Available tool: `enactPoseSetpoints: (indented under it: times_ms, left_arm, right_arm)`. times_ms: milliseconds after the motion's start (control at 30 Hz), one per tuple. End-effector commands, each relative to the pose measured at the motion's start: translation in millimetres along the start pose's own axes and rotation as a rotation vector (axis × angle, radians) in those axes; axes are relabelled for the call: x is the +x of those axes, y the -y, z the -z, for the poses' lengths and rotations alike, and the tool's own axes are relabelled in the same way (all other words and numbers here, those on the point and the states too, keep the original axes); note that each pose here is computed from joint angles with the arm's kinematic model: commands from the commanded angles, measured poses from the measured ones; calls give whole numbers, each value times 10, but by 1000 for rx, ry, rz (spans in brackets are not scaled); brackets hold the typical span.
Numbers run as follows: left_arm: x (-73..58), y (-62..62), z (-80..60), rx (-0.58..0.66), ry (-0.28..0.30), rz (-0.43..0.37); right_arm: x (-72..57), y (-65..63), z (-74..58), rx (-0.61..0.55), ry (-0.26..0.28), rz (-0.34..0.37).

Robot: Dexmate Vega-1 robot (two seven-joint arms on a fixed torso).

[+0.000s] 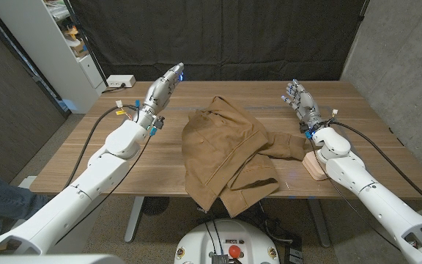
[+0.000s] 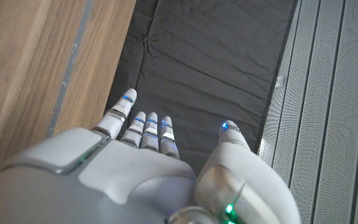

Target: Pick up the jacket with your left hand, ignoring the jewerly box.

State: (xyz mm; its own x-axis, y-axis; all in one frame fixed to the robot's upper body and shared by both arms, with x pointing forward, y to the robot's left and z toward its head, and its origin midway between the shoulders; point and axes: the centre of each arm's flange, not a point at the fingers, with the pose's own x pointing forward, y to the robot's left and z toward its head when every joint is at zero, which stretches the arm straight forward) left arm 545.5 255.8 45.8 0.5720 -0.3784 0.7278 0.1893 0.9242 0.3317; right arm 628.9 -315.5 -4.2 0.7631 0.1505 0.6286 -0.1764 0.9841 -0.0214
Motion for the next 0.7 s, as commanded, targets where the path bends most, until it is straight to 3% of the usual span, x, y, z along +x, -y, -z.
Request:
enactPoseSetpoints:
  times_ms: [33, 700]
  left_arm:
    - [70, 72, -49, 17, 3, 33]
    - [87, 148, -117, 51, 8, 71]
  right_arm:
    - [4, 34, -2, 16, 0, 4]
    - [5, 7, 24, 24, 0, 8]
